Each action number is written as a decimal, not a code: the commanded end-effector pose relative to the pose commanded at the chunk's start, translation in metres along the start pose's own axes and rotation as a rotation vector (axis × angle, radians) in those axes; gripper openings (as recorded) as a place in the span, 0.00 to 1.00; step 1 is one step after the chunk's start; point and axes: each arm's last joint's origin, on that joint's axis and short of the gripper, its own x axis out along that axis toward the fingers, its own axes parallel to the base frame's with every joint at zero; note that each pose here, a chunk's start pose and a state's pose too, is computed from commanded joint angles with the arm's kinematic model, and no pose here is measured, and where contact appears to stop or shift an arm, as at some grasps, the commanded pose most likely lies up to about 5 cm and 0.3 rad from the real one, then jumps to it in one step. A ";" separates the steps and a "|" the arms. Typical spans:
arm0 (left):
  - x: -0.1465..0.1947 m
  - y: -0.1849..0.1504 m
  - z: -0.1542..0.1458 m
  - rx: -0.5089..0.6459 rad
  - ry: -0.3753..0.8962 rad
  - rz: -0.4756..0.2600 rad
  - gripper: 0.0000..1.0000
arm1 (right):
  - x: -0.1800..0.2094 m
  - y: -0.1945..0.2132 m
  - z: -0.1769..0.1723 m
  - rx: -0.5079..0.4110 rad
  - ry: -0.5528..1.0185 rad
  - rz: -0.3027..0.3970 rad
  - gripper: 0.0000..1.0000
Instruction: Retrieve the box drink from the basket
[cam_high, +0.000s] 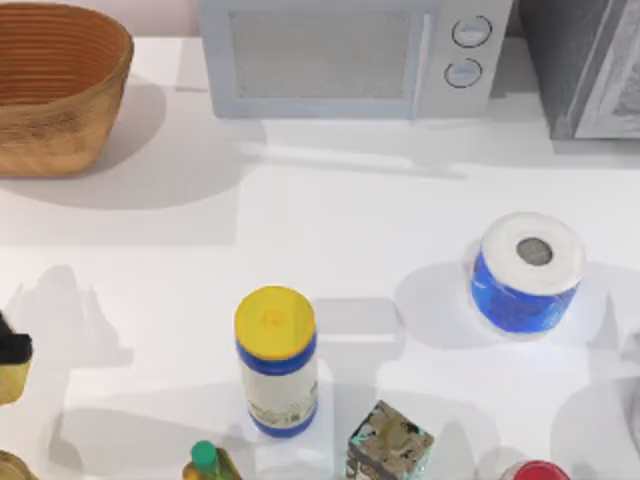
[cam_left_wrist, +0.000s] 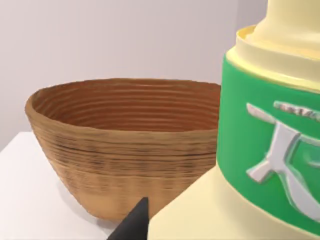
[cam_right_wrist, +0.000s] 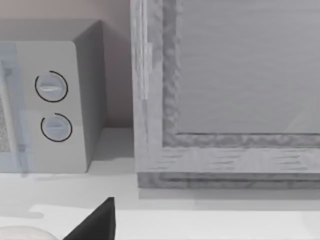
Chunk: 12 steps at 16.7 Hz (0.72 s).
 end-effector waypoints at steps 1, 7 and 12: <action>0.002 -0.003 0.010 -0.010 -0.007 0.004 0.00 | 0.000 0.000 0.000 0.000 0.000 0.000 1.00; 0.038 -0.041 0.089 -0.080 -0.040 0.078 0.00 | 0.000 0.000 0.000 0.000 0.000 0.000 1.00; 0.096 -0.126 0.127 -0.110 -0.019 0.223 0.00 | 0.000 0.000 0.000 0.000 0.000 0.000 1.00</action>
